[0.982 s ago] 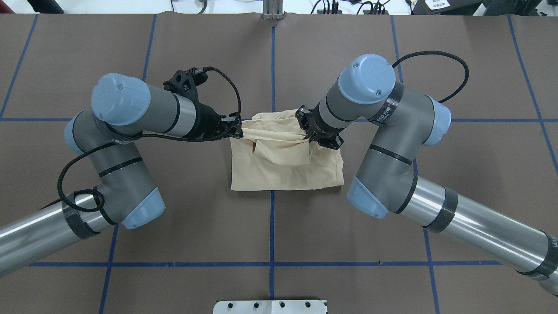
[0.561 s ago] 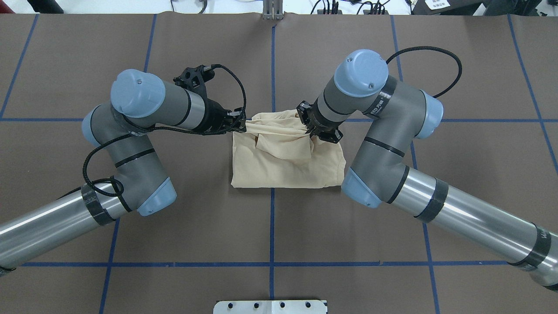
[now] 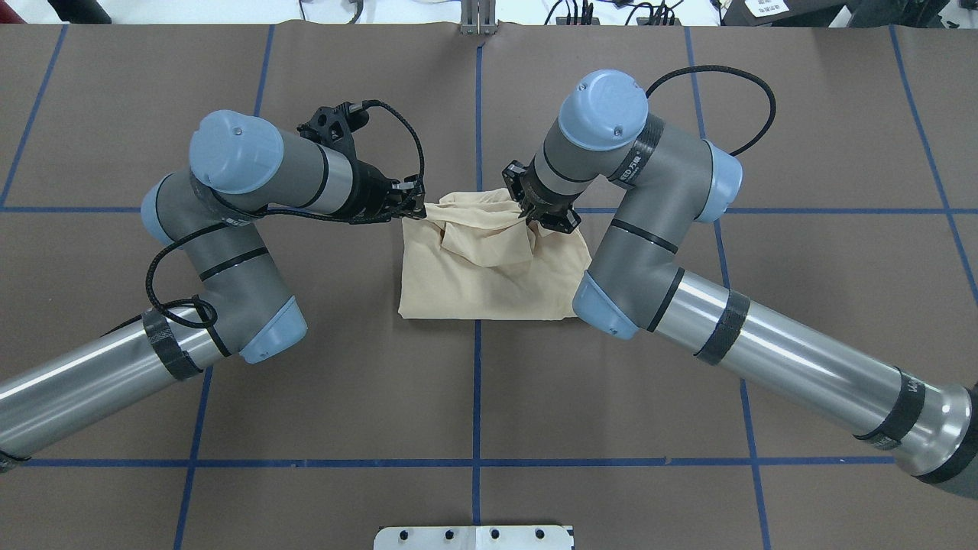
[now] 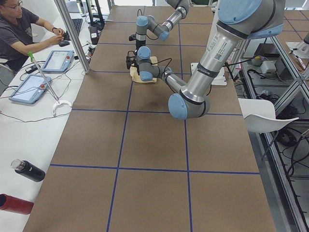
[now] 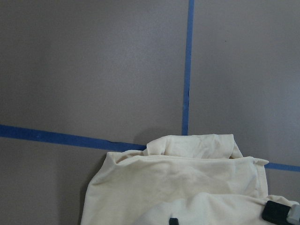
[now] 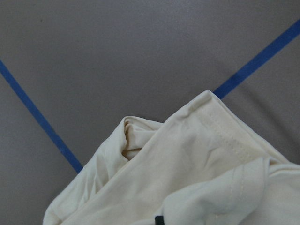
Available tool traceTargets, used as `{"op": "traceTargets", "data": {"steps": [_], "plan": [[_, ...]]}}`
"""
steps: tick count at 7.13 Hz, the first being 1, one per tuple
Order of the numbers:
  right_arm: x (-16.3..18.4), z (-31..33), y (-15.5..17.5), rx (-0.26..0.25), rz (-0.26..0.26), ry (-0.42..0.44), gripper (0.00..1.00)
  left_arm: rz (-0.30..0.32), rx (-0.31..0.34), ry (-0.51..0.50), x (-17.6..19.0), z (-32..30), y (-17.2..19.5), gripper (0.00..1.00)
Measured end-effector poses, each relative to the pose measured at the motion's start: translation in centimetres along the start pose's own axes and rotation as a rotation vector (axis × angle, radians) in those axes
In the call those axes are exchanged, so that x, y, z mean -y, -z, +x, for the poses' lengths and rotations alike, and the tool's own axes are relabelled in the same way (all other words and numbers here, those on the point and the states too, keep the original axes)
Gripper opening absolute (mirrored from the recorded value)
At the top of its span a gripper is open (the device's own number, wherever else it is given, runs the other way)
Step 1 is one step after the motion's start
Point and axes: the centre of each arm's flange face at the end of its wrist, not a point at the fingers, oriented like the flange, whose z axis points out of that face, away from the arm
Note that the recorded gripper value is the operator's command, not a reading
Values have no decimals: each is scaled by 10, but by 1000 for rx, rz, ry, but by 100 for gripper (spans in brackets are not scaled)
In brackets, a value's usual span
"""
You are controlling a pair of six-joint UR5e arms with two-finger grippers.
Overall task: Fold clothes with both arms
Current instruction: 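Lay the hem on the far end and open both grippers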
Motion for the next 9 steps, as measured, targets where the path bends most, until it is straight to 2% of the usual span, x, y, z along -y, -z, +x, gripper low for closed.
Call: {"op": "traceTargets", "data": {"steps": [4,5,6,7,9], "plan": [[10,-5,0,2,12,-8,0,2,22,8,8,0,-15,0],[9,-7,0,3,13,-8,31,3,21,9,8,2,-16,0],[9,-7,0,5,12,-7,99,4,19,8,8,3,-16,39],[11,-7,-4,13,11,-3,100,4,18,6,8,3,-16,99],[26,-6,-11,30,16,0,100,10,12,0,12,5,-12,100]]}}
